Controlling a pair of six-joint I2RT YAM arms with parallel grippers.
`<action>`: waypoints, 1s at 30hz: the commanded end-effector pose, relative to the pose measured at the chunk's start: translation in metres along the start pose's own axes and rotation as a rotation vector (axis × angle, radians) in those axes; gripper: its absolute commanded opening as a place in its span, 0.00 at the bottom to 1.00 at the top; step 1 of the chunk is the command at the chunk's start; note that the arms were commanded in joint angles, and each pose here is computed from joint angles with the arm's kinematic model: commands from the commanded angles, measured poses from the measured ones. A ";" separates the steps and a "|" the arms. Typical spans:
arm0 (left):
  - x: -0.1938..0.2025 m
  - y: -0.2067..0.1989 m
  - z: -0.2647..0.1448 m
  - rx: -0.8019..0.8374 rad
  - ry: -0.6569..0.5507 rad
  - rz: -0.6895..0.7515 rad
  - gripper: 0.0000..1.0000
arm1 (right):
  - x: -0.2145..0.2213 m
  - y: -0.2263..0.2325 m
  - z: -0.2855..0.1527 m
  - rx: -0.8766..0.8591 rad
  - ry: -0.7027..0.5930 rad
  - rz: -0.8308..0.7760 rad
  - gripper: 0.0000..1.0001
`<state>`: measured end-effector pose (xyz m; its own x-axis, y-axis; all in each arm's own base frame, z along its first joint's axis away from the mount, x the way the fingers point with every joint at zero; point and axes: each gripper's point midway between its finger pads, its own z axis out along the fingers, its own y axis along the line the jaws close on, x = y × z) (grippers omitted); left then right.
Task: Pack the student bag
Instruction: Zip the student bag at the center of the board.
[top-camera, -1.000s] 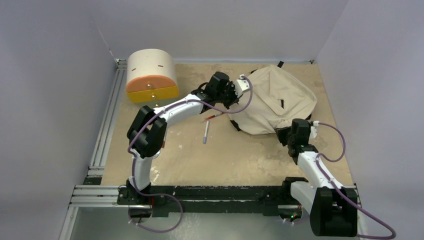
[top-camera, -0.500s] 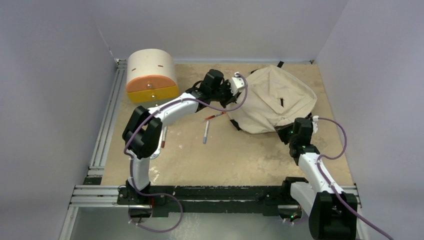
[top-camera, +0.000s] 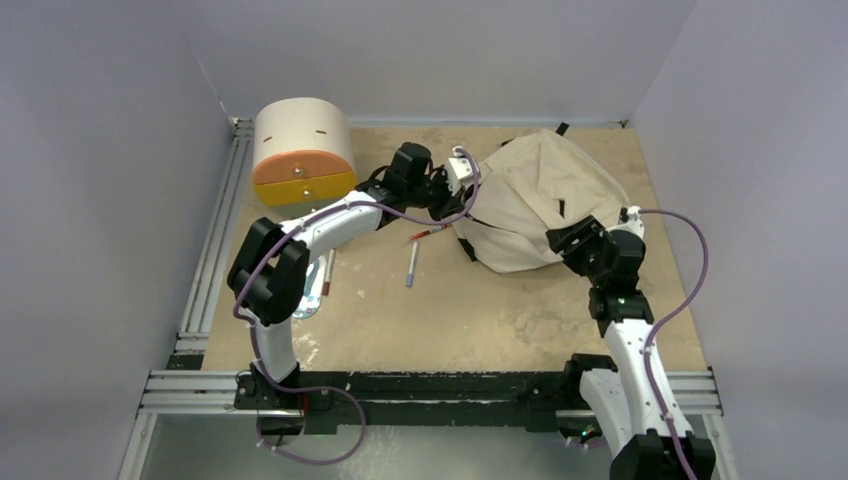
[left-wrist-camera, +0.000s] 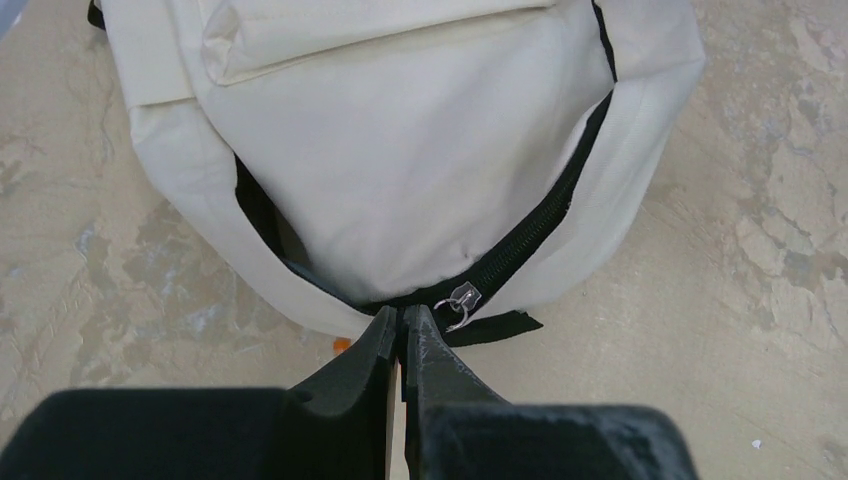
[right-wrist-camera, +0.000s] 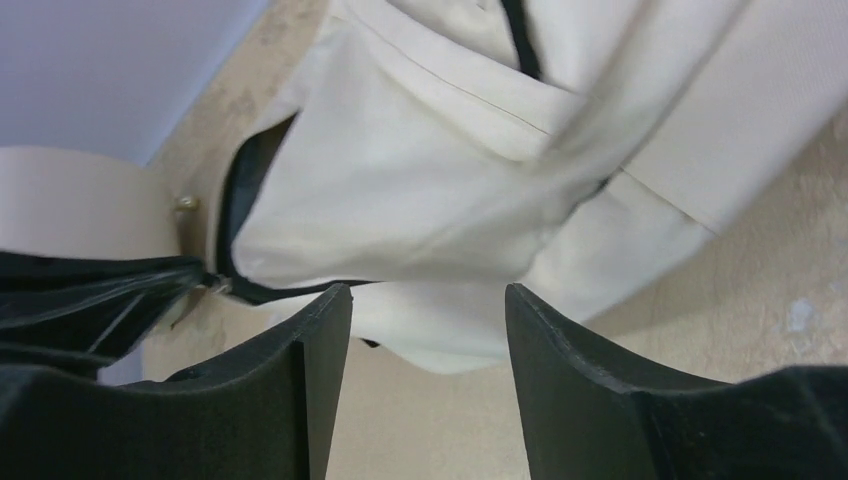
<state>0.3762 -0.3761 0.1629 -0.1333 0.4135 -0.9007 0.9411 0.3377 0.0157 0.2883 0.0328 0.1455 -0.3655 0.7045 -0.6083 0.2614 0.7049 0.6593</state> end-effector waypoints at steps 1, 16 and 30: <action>-0.034 0.015 -0.020 -0.107 -0.080 0.005 0.00 | -0.029 0.046 -0.019 -0.180 -0.078 -0.127 0.62; -0.065 0.042 -0.031 -0.230 -0.148 0.020 0.00 | 0.011 0.118 0.002 -0.484 0.081 -0.373 0.88; -0.053 0.051 -0.017 -0.232 -0.086 -0.053 0.00 | 0.032 0.176 0.046 -0.541 -0.027 -0.709 0.83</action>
<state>0.4098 -0.3660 0.1877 -0.1833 0.3726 -0.9097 0.8524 0.5212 0.0418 0.3423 0.1685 0.1850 -0.4374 0.2066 -0.8752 -0.4069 0.8225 0.3975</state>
